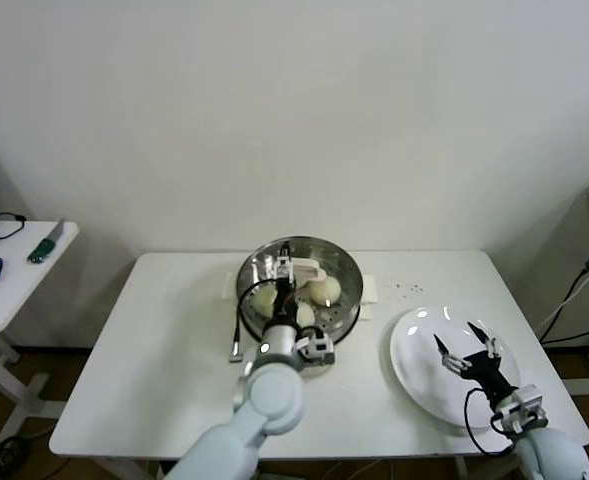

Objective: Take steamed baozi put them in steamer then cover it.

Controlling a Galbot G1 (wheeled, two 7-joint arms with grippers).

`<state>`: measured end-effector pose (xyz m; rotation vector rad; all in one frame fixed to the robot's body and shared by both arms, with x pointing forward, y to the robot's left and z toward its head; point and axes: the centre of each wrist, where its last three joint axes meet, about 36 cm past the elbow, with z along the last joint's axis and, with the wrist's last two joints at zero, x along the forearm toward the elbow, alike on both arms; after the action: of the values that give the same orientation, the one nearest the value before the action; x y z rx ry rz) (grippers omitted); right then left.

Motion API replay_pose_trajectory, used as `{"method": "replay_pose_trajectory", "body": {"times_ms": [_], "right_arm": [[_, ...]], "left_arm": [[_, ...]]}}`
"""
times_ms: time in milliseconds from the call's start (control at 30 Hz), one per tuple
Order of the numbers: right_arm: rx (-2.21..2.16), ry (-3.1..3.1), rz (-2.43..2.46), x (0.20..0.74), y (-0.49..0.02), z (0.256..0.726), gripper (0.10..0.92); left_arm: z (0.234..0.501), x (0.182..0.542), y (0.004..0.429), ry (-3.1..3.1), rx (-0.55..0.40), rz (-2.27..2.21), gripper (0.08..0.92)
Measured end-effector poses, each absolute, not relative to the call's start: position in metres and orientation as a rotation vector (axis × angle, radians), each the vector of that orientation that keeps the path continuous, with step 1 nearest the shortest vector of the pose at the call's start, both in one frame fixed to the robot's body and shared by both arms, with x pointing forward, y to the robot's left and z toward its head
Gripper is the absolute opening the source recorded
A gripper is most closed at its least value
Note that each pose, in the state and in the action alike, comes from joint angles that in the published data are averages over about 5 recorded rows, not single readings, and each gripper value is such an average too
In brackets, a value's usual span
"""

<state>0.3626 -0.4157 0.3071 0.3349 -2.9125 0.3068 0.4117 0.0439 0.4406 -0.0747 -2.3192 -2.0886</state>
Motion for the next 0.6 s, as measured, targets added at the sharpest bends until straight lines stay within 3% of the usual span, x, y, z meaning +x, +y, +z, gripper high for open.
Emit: {"method": "replay_pose_trajectory", "body": {"times_ms": [300, 600], "right_arm": [[0.325, -2.911, 0.296, 0.362, -0.413, 0.312, 0.823], [0.305, -2.922, 0.265, 0.355, -0.41, 0.313, 0.823]], "left_arm": [[0.453, 0.376, 0.076, -2.409, -0.049, -2.001, 0.823], [0.462, 0.353, 0.138, -2.52, 0.074, -1.653, 0.823]]}}
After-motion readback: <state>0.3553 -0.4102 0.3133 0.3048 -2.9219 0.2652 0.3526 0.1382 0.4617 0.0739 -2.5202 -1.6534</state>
